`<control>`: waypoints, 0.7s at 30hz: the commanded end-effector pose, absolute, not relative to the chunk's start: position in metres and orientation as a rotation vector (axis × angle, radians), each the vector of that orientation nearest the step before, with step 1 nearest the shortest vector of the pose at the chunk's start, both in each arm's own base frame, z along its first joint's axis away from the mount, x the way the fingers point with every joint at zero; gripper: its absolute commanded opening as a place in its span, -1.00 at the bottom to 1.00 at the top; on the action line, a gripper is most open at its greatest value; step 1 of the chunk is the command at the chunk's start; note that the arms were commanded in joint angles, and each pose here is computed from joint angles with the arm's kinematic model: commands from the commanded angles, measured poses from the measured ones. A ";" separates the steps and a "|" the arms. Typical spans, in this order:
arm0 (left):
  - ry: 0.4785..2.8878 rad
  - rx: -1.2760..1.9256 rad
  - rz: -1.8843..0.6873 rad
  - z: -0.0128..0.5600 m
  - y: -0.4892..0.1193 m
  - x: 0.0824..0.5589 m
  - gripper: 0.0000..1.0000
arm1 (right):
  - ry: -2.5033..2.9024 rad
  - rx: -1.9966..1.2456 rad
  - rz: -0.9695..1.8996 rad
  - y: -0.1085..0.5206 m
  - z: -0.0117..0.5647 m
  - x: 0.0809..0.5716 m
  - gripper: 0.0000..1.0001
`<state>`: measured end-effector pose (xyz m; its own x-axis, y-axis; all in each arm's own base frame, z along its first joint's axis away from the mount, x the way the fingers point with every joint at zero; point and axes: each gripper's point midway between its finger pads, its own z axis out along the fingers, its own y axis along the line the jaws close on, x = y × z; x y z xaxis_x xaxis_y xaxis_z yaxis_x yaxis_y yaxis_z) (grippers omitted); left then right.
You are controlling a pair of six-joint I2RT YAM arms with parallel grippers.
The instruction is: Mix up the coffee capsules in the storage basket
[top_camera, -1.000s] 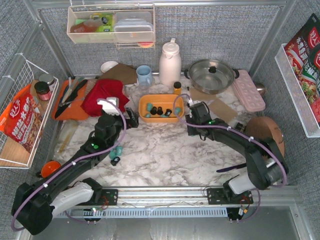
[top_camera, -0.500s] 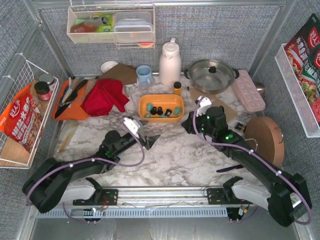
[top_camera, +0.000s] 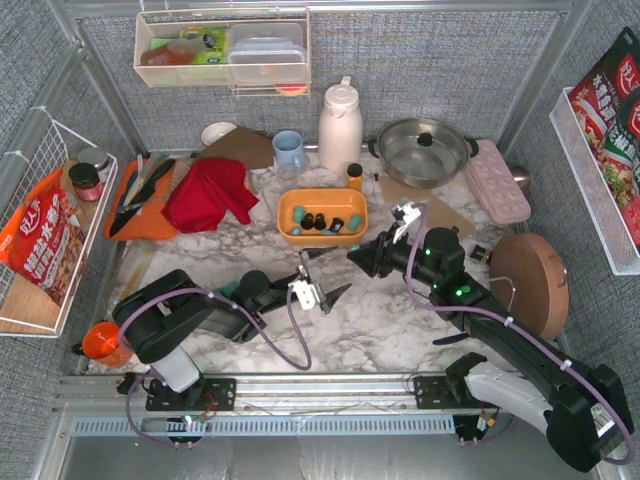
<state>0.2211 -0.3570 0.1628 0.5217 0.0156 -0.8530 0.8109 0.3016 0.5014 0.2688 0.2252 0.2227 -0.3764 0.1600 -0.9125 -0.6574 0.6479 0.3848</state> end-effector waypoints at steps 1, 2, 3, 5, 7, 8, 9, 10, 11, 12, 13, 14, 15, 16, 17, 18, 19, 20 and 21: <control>0.686 1.124 -0.546 0.197 -0.367 0.215 0.99 | 1.658 -0.467 1.017 0.238 0.239 0.256 -0.55; 0.686 1.118 -0.531 0.198 -0.368 0.216 0.99 | 1.651 -0.476 1.028 0.239 0.239 0.254 -0.55; 0.688 1.111 -0.518 0.199 -0.368 0.218 0.99 | 1.651 -0.484 1.036 0.240 0.238 0.251 -0.55; 0.673 1.110 -0.501 0.200 -0.368 0.217 0.99 | 1.650 -0.490 1.045 0.241 0.237 0.249 -0.55; 0.663 1.112 -0.497 0.202 -0.368 0.216 0.99 | 1.648 -0.488 1.054 0.241 0.237 0.248 -0.55; 0.658 1.111 -0.495 0.203 -0.369 0.215 0.98 | 1.644 -0.486 1.064 0.242 0.238 0.247 -0.55; 0.655 1.110 -0.492 0.204 -0.369 0.214 0.96 | 1.642 -0.487 1.074 0.244 0.239 0.246 -0.55; 0.648 1.108 -0.485 0.206 -0.369 0.214 0.95 | 1.642 -0.486 1.083 0.245 0.239 0.246 -0.55; 0.642 1.108 -0.479 0.207 -0.370 0.213 0.93 | 1.645 -0.488 1.090 0.246 0.238 0.245 -0.55; 0.638 1.106 -0.475 0.208 -0.370 0.213 0.91 | 1.649 -0.486 1.095 0.246 0.238 0.245 -0.55; 0.632 1.102 -0.473 0.211 -0.370 0.212 0.90 | 1.654 -0.484 1.097 0.247 0.237 0.245 -0.55; 0.626 1.102 -0.474 0.212 -0.370 0.211 0.89 | 1.656 -0.482 1.100 0.247 0.237 0.245 -0.55; 0.619 1.103 -0.477 0.214 -0.370 0.210 0.87 | 1.659 -0.478 1.102 0.248 0.236 0.246 -0.55; 0.616 1.100 -0.479 0.215 -0.370 0.209 0.84 | 1.660 -0.476 1.105 0.248 0.236 0.246 -0.55; 0.613 1.099 -0.480 0.217 -0.370 0.208 0.81 | 1.663 -0.477 1.106 0.249 0.235 0.245 -0.55; 0.611 1.095 -0.479 0.218 -0.369 0.208 0.76 | 1.666 -0.478 1.106 0.249 0.234 0.245 -0.55; 0.607 1.092 -0.479 0.220 -0.368 0.207 0.71 | 1.671 -0.478 1.104 0.249 0.232 0.246 -0.55; 0.604 1.090 -0.481 0.222 -0.368 0.206 0.66 | 1.674 -0.477 1.102 0.249 0.231 0.246 -0.55; 0.601 1.088 -0.484 0.223 -0.368 0.206 0.64 | 1.674 -0.474 1.103 0.249 0.231 0.246 -0.55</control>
